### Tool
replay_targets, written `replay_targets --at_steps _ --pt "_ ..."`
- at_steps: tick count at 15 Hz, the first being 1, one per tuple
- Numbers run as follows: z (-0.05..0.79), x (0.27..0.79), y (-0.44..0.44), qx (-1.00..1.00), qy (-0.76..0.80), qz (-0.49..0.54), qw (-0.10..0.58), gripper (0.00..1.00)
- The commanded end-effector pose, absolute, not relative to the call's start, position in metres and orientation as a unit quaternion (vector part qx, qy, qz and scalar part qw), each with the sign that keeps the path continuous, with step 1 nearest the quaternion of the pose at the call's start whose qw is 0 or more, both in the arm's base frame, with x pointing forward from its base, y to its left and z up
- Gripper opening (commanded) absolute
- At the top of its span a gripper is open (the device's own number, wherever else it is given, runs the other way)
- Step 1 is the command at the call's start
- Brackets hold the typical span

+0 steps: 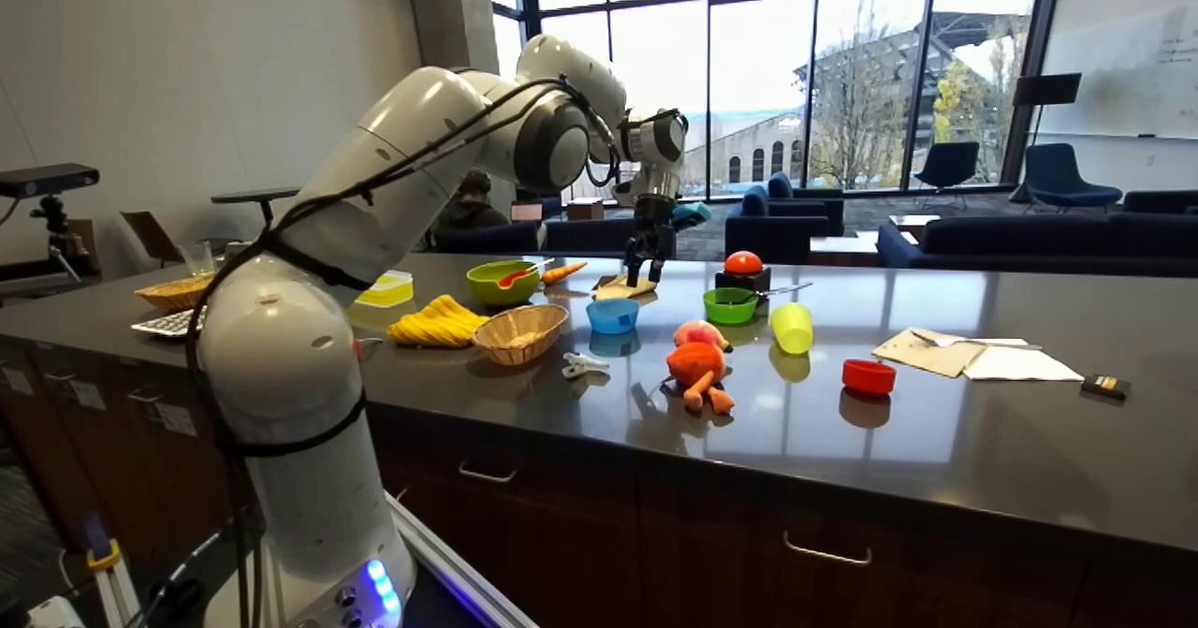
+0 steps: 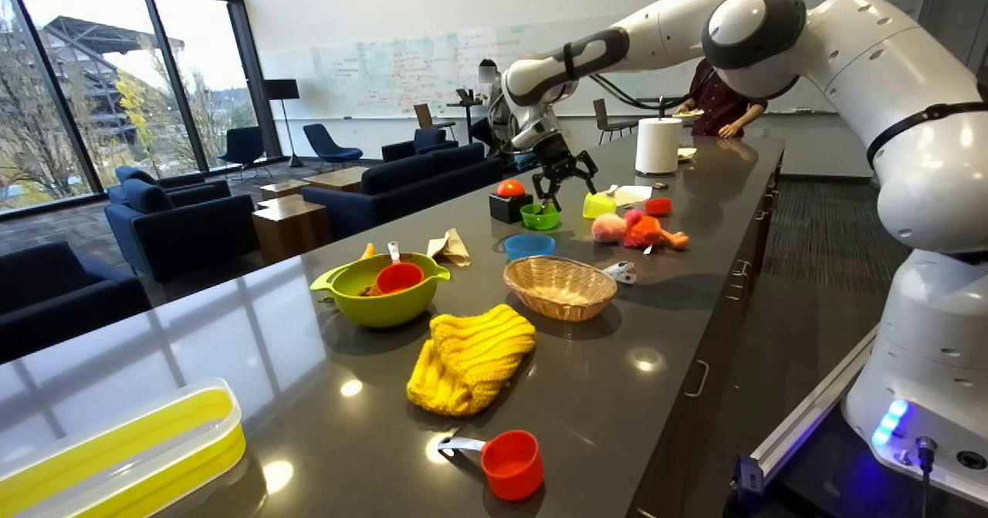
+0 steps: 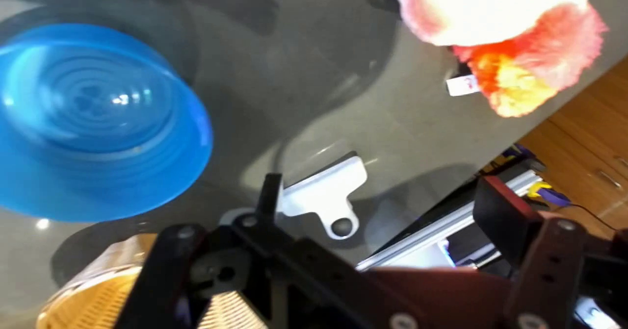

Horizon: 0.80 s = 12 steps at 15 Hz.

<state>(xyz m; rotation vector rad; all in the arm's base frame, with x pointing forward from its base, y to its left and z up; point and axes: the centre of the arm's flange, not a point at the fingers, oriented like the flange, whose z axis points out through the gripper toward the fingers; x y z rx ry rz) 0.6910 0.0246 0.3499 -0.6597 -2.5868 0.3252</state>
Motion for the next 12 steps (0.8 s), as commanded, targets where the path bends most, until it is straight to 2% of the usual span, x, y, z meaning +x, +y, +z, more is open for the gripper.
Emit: replay_targets --at_steps 1,4,7,9,12 --pt "0.375 0.653 0.032 -0.228 -0.961 0.054 0.148 1.0" --pt "0.382 0.652 0.031 -0.199 -0.977 0.045 0.069 1.0" --pt "0.375 0.648 0.024 -0.148 -0.986 0.081 0.018 1.0" --pt "0.357 0.639 0.027 -0.105 -0.987 0.122 0.021 1.0" --pt "0.323 0.614 0.049 -0.045 -0.985 0.137 0.092 1.0"
